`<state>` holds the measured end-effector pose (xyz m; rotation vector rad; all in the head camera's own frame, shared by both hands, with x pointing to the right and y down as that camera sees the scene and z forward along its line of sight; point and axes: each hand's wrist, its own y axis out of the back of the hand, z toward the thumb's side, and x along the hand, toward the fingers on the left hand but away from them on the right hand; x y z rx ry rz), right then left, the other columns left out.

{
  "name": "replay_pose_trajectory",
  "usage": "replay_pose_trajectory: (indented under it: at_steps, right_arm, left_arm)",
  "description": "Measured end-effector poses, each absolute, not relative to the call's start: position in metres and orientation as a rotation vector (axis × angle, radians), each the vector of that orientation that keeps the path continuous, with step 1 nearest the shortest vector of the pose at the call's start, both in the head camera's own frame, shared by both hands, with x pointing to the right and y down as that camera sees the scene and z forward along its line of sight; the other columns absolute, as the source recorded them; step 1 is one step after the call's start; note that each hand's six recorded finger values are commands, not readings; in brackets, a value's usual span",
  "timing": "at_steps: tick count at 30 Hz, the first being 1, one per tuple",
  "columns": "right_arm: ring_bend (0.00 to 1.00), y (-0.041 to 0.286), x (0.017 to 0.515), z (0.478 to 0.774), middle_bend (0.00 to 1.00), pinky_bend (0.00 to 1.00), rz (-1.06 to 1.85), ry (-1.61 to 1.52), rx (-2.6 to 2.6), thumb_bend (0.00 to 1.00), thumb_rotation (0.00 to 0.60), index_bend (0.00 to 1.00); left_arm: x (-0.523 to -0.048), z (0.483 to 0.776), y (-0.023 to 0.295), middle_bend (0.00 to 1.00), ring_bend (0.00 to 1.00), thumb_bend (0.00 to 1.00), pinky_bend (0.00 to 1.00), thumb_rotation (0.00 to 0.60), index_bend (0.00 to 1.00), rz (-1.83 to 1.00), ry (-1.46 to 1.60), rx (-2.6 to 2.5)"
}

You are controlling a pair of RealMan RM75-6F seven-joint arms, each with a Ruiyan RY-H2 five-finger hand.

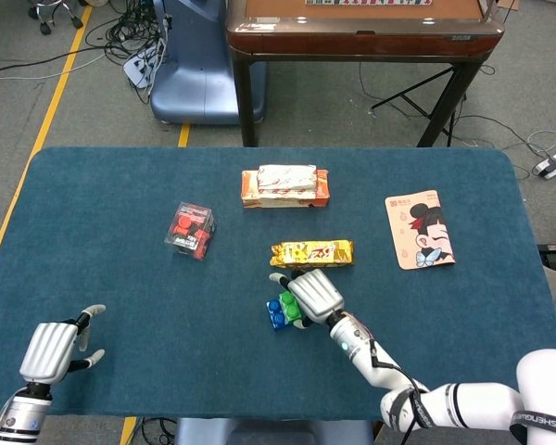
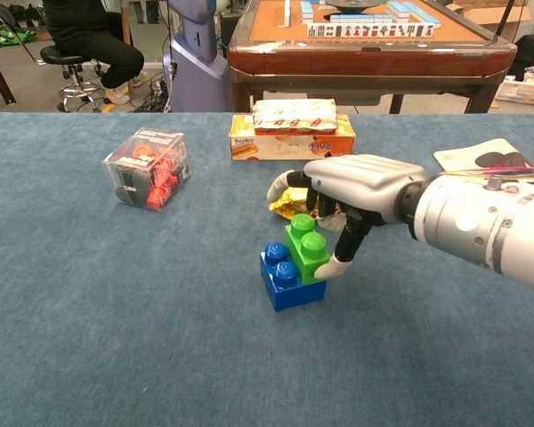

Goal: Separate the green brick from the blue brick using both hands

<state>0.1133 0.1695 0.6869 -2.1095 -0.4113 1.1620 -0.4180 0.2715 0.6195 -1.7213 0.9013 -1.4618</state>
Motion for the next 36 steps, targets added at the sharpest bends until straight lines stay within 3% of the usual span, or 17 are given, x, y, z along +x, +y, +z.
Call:
replay_pose_trajectory:
  at_steps: [36]
  right_arm:
    - [1.0,0.1662,0.1212,0.6911,1.0,1.0,1.258,-0.397,-2.139,0.0,0.6,0.48]
  left_arm:
    - [-0.4143,0.6227,0.2731,0.69,0.68,0.13,0.91,0.6,0.32,-1.459,0.893,-1.733]
